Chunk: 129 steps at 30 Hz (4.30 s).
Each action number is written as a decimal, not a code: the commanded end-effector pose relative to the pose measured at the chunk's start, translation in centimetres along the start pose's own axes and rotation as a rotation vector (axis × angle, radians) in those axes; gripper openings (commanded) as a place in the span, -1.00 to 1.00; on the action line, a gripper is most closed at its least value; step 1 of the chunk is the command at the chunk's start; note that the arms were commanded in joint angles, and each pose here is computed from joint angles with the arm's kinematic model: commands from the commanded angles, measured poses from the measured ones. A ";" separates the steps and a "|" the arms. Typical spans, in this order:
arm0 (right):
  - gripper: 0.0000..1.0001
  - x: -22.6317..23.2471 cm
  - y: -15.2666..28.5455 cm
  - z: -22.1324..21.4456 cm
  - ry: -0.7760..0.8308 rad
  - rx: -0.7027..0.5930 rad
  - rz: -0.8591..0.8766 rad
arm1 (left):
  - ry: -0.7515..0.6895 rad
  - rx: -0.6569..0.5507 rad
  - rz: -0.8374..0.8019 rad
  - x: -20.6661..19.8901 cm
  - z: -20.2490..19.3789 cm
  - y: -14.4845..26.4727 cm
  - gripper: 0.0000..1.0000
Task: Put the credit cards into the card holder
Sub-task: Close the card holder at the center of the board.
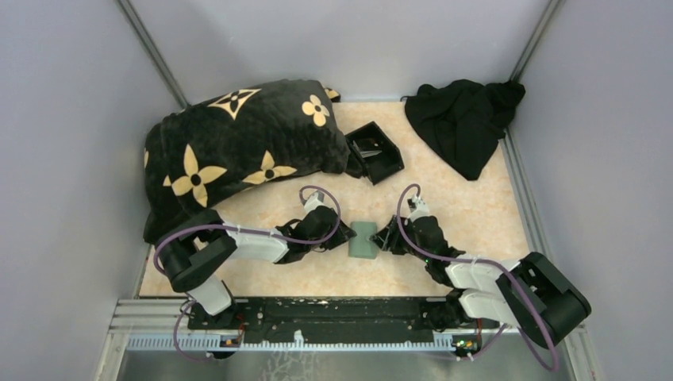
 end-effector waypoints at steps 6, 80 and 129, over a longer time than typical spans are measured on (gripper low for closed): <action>-0.07 -1.0 -0.2 -0.9 -0.015 0.030 -0.034 | -0.061 0.106 0.139 4.7 -2.8 0.1 -0.30; -0.05 -3.1 0.3 -2.3 0.127 0.054 -0.159 | -0.057 0.129 0.116 4.2 -3.2 -0.3 -0.42; -0.13 -2.9 0.6 -2.3 0.139 0.036 -0.141 | -0.050 0.145 0.111 4.3 -3.6 -0.4 -0.46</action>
Point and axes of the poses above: each gripper's point midway between its finger pads, its own y axis back along the fingers, its own x axis along the line the jaws close on, z = x × y, the point moved 1 cm from there along y, back along the fingers, and after that the axes turned 5 degrees about -y, right-handed, at the moved point
